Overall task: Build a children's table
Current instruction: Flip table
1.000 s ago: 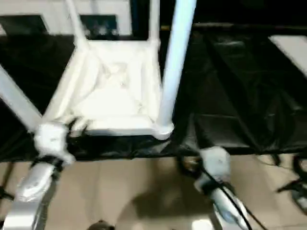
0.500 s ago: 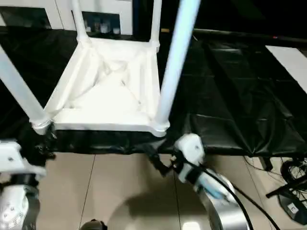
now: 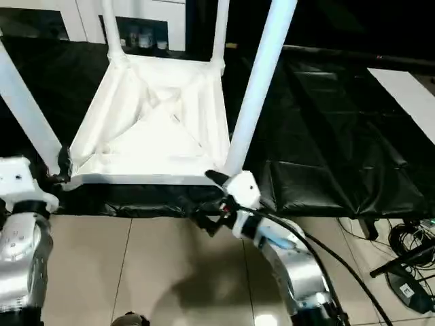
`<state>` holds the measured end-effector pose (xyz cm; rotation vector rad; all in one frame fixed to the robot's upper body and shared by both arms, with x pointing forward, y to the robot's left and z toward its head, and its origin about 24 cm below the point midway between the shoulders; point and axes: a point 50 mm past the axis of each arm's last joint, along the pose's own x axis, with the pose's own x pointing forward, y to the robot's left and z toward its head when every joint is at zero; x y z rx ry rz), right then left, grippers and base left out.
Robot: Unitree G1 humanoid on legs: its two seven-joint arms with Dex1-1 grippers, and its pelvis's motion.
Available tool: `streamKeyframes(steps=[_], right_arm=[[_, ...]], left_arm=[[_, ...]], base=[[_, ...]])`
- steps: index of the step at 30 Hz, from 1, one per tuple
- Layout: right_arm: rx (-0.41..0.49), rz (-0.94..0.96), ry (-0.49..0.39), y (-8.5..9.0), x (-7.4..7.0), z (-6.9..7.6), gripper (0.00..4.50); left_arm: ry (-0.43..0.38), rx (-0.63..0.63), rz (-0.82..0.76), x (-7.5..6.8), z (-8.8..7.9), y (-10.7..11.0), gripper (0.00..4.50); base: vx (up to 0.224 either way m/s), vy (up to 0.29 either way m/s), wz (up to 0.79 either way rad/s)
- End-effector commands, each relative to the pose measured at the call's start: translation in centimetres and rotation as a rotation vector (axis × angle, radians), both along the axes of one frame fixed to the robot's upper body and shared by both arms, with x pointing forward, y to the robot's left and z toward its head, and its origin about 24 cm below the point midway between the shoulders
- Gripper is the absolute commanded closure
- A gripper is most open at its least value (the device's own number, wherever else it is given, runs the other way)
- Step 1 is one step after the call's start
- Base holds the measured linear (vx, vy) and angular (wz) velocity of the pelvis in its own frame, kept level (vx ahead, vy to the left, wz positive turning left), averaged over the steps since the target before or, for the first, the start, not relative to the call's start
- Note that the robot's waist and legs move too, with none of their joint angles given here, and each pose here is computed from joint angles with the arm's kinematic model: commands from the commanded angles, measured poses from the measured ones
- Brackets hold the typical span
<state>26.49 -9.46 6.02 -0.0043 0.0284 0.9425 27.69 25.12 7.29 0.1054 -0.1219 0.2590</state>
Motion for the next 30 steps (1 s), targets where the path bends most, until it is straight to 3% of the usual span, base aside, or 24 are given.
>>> streamKeyframes(steps=[1, 4, 6, 11, 17, 21, 23, 26, 30], right_arm=[[-0.008, 0.071, 0.024, 0.5, 0.1, -0.1, 0.0], [-0.015, 0.168, 0.06, 1.2, 0.1, -0.2, 0.0], [-0.01, 0.201, 0.068, 1.4, 0.2, -0.1, 0.0], [-0.013, 0.22, 0.066, 1.8, 0.7, -0.2, 0.0], [-0.003, 0.227, 0.066, 2.2, 1.0, -0.3, 0.0], [0.003, 0.236, 0.07, 2.5, 1.0, -0.5, 0.0], [0.003, 0.236, 0.07, 2.6, 1.0, -0.6, 0.0], [0.006, 0.234, 0.071, 2.7, 0.9, -0.8, 0.0], [0.014, 0.217, 0.073, 2.9, 0.8, -1.0, 0.0]], left_arm=[[0.05, -0.011, 0.033, 0.7, -0.5, 0.7, 0.25], [0.108, -0.024, -0.003, 1.5, -1.2, 0.5, 0.11], [0.136, -0.044, -0.02, 1.8, -1.6, 0.3, 0.44], [0.178, -0.056, -0.056, 2.5, -2.1, 0.0, 0.75], [0.179, -0.061, -0.108, 3.3, -1.8, 0.1, 1.3], [0.186, -0.053, -0.134, 3.8, -1.5, 0.3, 1.42], [0.185, -0.053, -0.146, 3.8, -1.4, 0.3, 1.77], [0.183, -0.053, -0.17, 3.8, -1.3, 0.0, 1.83], [0.184, -0.071, -0.206, 3.6, -1.3, -0.8, 2.24]], base=[[0.0, 0.0, 0.0], [0.0, 0.0, 0.0], [0.0, 0.0, 0.0], [0.0, 0.0, 0.0], [0.0, 0.0, 0.0], [0.0, 0.0, 0.0], [0.0, 0.0, 0.0], [0.0, 0.0, 0.0], [0.0, 0.0, 0.0]])
